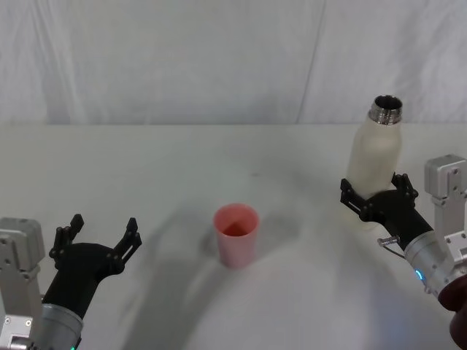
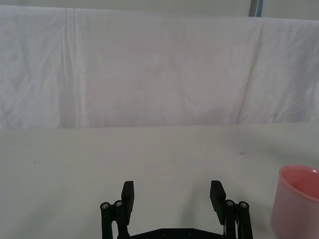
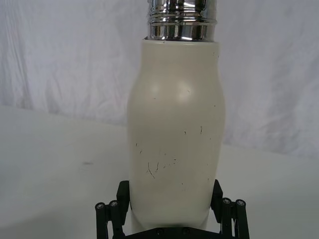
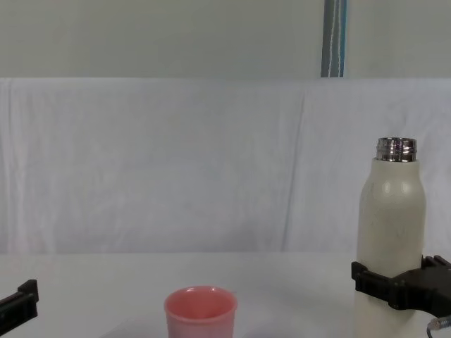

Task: Grasp the thermos with one hand and pour water into the cup lid.

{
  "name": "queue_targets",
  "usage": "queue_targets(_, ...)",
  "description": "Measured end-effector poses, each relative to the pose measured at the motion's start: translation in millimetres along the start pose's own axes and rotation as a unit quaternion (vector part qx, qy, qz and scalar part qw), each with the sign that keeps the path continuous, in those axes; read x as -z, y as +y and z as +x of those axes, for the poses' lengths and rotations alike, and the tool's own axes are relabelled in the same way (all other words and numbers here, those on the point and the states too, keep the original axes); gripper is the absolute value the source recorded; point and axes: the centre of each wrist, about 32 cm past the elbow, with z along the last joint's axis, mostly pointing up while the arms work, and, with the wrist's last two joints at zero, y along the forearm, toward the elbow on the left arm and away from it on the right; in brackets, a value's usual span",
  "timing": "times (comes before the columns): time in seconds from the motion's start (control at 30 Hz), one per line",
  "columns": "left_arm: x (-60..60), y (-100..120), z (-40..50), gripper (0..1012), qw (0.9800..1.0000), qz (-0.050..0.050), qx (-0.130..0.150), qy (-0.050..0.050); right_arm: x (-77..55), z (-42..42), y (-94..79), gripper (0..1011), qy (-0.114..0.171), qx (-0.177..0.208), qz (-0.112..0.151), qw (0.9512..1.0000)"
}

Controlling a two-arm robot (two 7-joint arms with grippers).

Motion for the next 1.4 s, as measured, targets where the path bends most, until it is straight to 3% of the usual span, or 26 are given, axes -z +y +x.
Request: queue_targets(1.4, 0.0, 0.0, 0.0, 1001, 1.0, 0.0, 0.0, 0.0, 0.6, 0.5, -7.2, 1002, -0.012, -0.009, -0.004, 0.9999)
